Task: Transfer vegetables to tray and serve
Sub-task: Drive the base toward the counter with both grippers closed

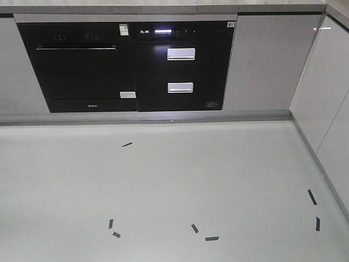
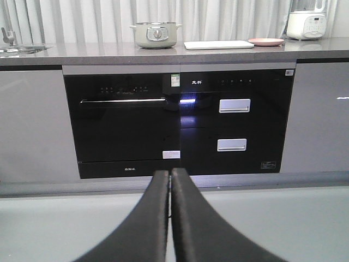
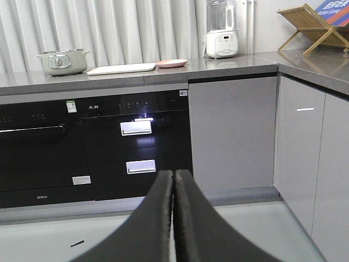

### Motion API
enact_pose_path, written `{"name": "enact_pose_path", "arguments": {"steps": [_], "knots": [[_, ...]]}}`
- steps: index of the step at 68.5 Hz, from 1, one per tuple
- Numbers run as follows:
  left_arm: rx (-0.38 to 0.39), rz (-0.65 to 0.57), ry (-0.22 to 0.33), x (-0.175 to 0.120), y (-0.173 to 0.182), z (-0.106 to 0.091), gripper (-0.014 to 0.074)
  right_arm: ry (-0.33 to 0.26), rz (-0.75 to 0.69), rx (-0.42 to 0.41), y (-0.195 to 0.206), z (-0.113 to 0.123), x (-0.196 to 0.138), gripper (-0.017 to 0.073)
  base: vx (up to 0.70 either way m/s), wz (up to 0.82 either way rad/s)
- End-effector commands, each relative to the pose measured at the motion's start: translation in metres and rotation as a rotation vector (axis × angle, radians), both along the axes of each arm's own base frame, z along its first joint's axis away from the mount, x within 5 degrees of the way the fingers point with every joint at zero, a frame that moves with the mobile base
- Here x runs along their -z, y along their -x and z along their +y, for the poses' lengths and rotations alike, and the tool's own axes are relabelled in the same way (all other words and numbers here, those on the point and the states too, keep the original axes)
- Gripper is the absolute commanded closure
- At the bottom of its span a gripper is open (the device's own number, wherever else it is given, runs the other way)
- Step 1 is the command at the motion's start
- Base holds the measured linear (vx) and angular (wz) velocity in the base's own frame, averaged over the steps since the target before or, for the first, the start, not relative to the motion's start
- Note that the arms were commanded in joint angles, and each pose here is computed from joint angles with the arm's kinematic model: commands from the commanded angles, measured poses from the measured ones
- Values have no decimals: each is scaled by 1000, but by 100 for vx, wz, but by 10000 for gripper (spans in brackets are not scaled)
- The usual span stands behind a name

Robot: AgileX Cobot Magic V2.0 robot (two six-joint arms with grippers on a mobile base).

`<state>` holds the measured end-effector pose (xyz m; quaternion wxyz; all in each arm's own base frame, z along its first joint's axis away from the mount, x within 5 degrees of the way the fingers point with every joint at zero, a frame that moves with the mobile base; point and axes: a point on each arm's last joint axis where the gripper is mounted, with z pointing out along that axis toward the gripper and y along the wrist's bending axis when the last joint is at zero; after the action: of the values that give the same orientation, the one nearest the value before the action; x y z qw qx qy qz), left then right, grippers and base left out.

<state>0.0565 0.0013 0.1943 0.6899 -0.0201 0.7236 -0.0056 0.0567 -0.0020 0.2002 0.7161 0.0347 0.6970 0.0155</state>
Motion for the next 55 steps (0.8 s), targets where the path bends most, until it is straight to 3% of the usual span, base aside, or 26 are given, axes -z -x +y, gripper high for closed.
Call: {"name": "enact_pose_path", "arguments": {"steps": [1,55], "knots": [[1,-65,10,0,0,0,599,9,-65,-12,0,1,-2,562,10,-1],[1,-65,10,0,0,0,599,9,-64,-11,0,1,-2,562,9,4]]}}
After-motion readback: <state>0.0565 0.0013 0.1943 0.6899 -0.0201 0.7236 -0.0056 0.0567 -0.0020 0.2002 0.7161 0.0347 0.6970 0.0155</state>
